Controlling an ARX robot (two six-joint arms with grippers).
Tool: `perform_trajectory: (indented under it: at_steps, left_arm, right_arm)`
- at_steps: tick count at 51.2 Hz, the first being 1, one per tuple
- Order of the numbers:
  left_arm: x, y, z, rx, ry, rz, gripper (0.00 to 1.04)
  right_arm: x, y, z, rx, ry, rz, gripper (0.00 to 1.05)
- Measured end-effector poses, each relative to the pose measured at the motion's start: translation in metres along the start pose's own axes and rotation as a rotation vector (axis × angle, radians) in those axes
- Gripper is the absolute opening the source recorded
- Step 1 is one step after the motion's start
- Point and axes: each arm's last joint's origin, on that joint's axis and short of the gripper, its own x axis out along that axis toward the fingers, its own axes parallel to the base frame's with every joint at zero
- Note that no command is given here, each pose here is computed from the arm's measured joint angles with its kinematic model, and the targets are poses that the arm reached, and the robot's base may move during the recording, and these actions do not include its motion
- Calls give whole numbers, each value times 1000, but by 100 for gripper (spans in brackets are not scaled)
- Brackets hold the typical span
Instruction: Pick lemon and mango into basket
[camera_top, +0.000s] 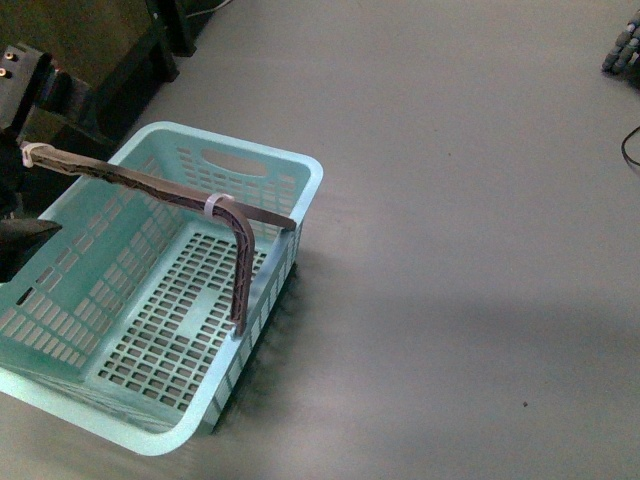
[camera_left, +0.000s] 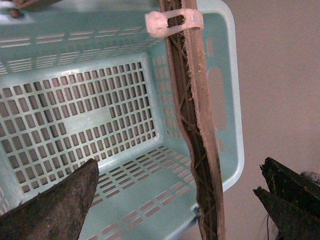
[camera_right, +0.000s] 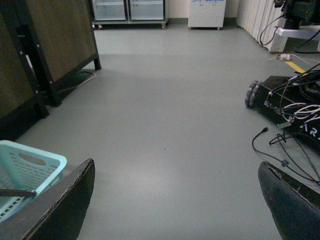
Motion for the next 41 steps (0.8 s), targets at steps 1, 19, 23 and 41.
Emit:
perform_trajectory:
  at_steps: [1, 19, 23, 41]
  left_arm:
    - [4, -2, 0, -1, 0, 1, 98]
    - [44, -23, -11, 15, 20, -29, 96]
    - [53, -24, -15, 21, 28, -22, 82]
    - [69, -17, -21, -69, 41, 17, 19]
  right_arm:
    - [0, 0, 0, 0, 0, 0, 96]
    - [0, 0, 0, 0, 0, 0, 96]
    - [0, 0, 0, 0, 0, 0, 96]
    - [0, 0, 0, 0, 0, 0, 96]
